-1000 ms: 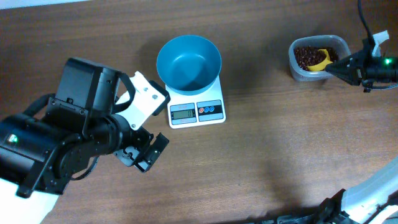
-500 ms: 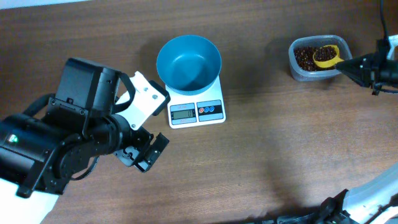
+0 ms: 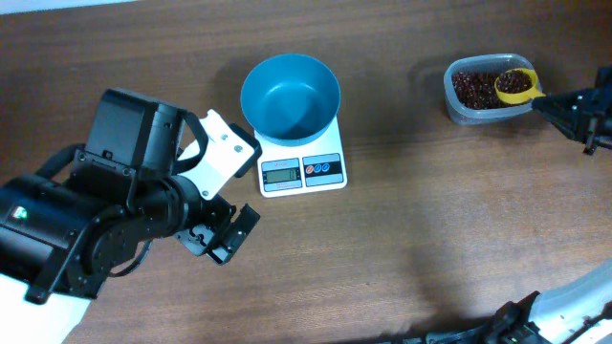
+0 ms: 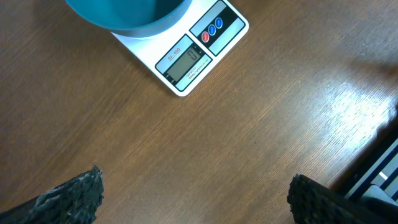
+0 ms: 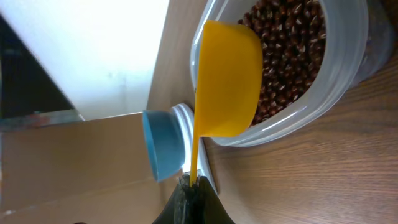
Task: Scoop item into bowl and weigh 50g on scale
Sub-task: 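Dip the scoop into the red beans with the right gripper, then lift the filled scoop and carry it toward the teal bowl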
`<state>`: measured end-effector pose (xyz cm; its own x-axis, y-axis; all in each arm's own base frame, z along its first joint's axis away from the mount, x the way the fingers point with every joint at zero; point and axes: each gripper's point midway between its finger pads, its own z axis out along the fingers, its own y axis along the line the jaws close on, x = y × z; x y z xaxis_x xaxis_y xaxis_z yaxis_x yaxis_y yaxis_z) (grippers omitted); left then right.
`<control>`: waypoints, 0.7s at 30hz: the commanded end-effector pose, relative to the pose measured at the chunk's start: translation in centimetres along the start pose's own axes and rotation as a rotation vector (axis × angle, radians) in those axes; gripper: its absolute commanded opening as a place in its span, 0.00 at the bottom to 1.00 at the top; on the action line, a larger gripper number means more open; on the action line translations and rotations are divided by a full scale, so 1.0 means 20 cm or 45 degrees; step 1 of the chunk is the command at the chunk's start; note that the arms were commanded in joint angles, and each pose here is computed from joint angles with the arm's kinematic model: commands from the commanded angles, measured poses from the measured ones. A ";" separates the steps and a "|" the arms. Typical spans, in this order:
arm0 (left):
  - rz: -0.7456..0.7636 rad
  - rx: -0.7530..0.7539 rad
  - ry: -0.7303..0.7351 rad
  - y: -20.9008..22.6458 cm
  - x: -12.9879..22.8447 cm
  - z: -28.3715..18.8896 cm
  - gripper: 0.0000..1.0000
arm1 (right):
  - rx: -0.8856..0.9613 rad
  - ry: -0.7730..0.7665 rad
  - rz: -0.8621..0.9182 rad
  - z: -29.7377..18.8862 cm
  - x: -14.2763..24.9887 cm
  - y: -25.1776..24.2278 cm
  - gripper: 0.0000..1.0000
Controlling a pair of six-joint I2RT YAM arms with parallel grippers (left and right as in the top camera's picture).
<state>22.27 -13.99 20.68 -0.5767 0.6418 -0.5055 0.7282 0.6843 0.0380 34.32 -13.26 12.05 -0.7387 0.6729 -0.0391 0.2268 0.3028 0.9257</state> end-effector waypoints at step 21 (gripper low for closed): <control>-0.012 0.002 -0.023 0.00 -0.02 -0.02 0.99 | -0.373 -0.147 -0.074 -0.08 0.01 0.12 0.04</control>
<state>22.27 -13.99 20.68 -0.5767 0.6418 -0.5055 0.7282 0.6843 0.0380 33.39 -13.19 13.69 -0.6893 0.7166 -0.1069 0.0484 0.1928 0.9800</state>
